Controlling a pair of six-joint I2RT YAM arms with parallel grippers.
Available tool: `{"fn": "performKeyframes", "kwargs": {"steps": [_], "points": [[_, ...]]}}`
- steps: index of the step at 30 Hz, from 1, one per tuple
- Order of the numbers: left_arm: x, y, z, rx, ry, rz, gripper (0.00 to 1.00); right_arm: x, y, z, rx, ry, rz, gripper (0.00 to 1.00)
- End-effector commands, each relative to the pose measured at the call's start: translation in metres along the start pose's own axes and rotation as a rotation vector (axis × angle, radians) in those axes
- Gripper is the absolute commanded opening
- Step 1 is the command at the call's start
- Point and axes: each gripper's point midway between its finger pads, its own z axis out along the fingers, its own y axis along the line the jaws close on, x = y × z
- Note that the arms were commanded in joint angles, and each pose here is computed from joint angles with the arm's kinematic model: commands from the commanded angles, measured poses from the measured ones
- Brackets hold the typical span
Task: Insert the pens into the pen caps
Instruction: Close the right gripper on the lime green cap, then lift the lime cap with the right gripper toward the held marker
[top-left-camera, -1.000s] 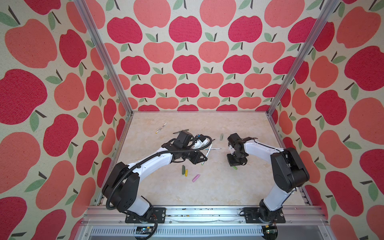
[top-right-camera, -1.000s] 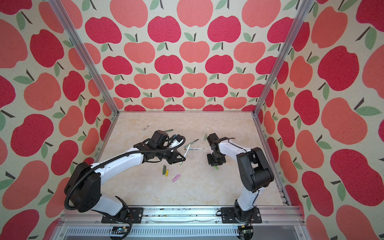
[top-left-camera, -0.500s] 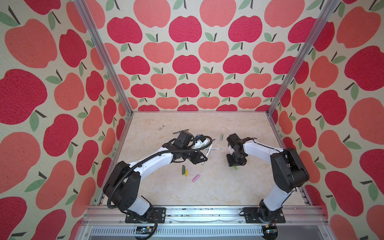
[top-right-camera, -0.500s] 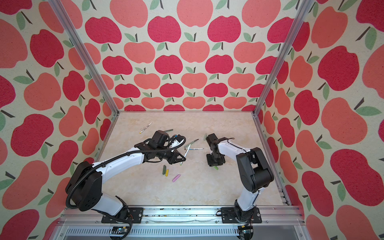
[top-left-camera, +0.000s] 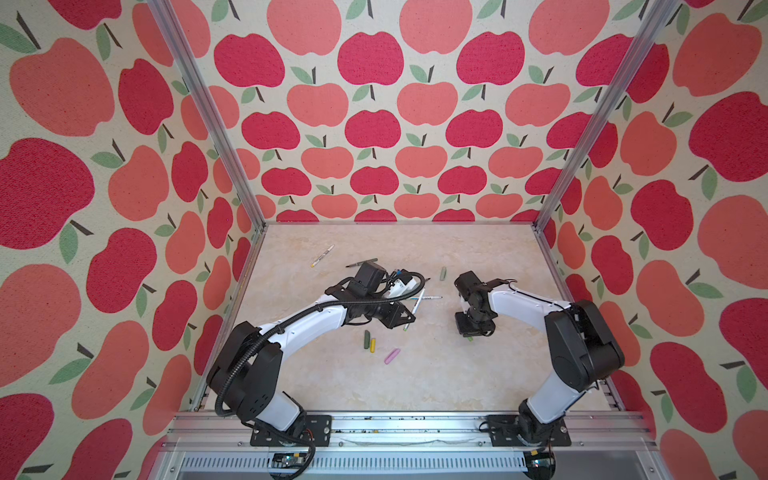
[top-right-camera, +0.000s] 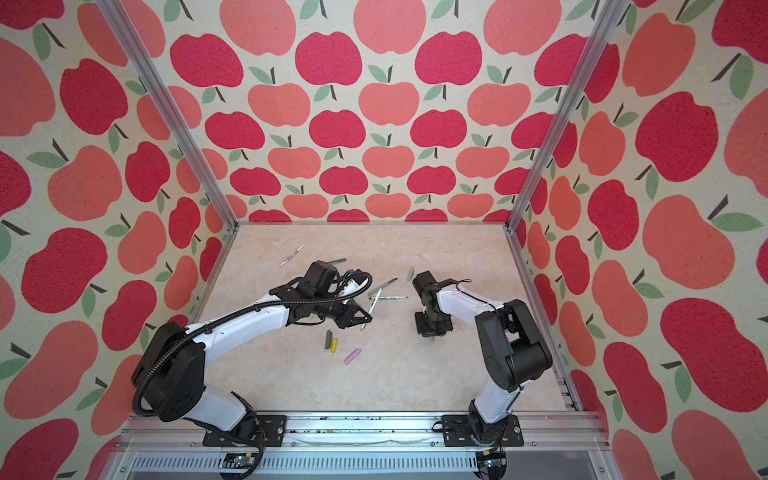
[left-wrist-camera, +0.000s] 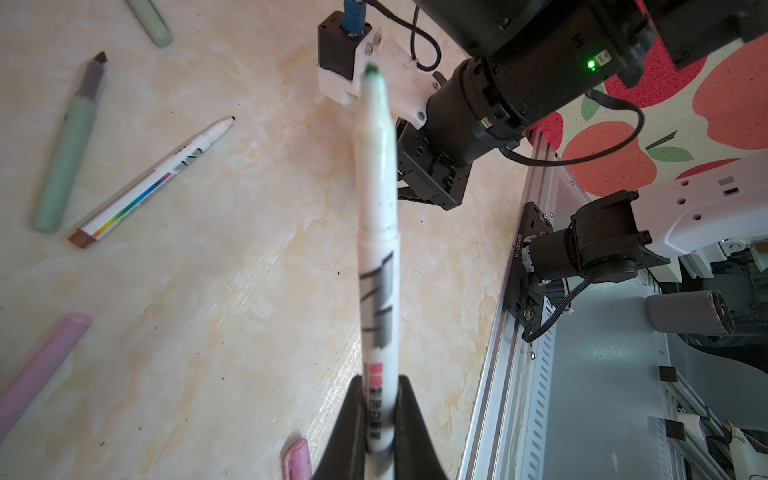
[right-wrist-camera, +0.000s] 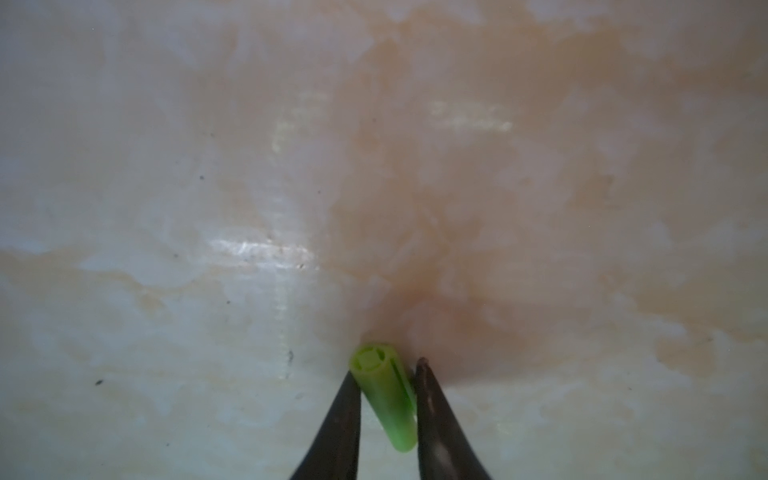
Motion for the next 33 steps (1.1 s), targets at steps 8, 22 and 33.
{"fn": "performKeyframes", "kwargs": {"steps": [8, 22, 33], "points": [[-0.004, -0.007, -0.004, 0.0, -0.03, 0.019, 0.0, 0.026, -0.003, 0.011, 0.032, 0.105, 0.01, 0.15], [-0.019, -0.009, 0.001, 0.041, -0.102, -0.03, 0.0, -0.032, 0.033, -0.069, -0.274, -0.162, 0.122, 0.15], [-0.032, -0.017, -0.005, 0.074, -0.183, -0.08, 0.0, -0.103, 0.061, -0.164, -0.58, -0.529, 0.245, 0.17]]}}
